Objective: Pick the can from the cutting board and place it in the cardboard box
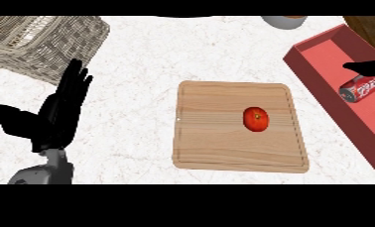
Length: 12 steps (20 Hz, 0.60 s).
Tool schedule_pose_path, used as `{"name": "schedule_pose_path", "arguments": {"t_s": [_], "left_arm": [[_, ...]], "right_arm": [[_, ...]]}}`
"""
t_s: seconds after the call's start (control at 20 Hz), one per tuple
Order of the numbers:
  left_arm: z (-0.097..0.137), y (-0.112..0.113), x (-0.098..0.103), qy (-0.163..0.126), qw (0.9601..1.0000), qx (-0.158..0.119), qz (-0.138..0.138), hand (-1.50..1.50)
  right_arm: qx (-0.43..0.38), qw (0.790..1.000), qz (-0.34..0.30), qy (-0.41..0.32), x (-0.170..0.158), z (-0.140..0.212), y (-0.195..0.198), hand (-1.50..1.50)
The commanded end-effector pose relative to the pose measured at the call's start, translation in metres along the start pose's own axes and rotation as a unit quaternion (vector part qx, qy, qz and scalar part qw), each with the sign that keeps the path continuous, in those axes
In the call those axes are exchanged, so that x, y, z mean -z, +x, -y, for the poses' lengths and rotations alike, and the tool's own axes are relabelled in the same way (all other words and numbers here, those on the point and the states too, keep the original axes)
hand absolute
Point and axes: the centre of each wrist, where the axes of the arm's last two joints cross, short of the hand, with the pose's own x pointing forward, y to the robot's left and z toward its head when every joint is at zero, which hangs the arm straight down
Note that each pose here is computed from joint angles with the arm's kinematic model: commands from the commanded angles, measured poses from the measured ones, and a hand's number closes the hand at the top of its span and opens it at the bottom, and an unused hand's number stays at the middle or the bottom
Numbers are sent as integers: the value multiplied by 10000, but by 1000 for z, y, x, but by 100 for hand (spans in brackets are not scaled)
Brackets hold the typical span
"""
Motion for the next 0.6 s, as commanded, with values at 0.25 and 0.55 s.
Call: {"name": "schedule_pose_path", "arguments": {"t_s": [0.25,0.55], "left_arm": [[1,1,-3,65,10000,20,-12,0],[0,-6,0,38,10000,1,-81,0]], "right_arm": [[2898,9541,-513,-554,3,16,-17,-150],[3596,9264,-703,-864,-11,63,-58,-150]]}}
